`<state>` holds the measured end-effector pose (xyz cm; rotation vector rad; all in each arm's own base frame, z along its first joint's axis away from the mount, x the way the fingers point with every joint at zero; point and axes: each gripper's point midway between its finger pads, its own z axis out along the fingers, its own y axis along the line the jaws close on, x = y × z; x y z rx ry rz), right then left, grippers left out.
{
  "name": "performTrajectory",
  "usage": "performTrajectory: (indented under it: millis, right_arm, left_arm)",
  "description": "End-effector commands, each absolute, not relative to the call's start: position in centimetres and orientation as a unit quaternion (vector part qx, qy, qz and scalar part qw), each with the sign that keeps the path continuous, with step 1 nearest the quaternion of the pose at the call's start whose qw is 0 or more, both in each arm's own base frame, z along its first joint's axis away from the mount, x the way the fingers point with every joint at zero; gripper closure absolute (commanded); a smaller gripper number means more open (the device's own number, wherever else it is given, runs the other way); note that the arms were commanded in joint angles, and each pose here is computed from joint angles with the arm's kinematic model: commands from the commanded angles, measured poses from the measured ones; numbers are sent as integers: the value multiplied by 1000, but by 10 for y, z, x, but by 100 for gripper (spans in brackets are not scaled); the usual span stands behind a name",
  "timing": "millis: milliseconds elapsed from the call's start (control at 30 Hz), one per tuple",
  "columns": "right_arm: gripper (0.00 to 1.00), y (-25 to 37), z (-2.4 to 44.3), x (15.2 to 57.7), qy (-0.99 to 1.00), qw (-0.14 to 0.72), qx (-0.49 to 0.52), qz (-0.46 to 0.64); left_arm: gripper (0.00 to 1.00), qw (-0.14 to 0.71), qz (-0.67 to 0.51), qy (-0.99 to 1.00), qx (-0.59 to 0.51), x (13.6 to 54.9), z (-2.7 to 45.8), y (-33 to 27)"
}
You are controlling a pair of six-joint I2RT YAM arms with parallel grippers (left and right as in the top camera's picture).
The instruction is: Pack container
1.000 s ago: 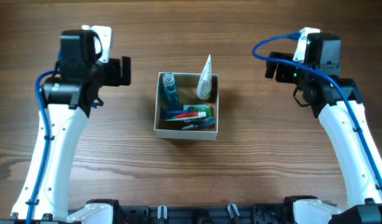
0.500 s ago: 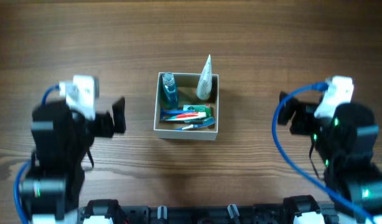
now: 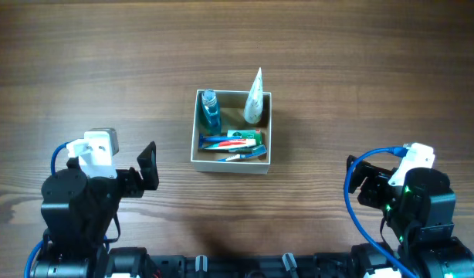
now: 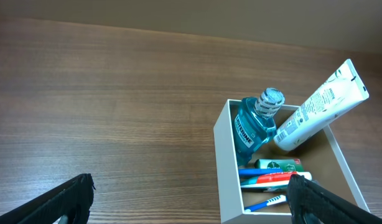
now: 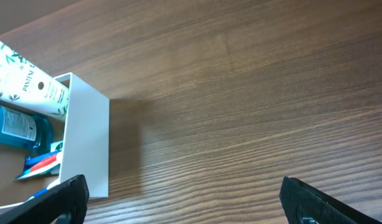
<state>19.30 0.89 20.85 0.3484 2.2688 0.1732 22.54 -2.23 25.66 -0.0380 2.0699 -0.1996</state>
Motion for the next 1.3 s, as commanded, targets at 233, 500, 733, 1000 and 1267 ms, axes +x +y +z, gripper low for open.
performTrajectory:
  millis: [233, 500, 733, 1000, 1267]
  right_arm:
    - [0, 22, 235, 190, 837, 542, 16, 75]
    - [0, 44, 247, 220, 682, 723, -73, 84]
    - [0, 45, 219, 235, 661, 741, -113, 37]
    - [0, 42, 177, 243, 700, 707, -80, 61]
    - [0, 42, 175, 243, 703, 704, -79, 62]
  left_arm:
    - [0, 502, -107, 858, -11, 224, 255, -30]
    - [0, 502, -107, 858, -11, 224, 255, -30]
    - [0, 502, -107, 858, -11, 224, 255, -30]
    - [0, 502, -107, 858, -11, 224, 255, -30]
    - [0, 502, -107, 858, -11, 224, 255, -30]
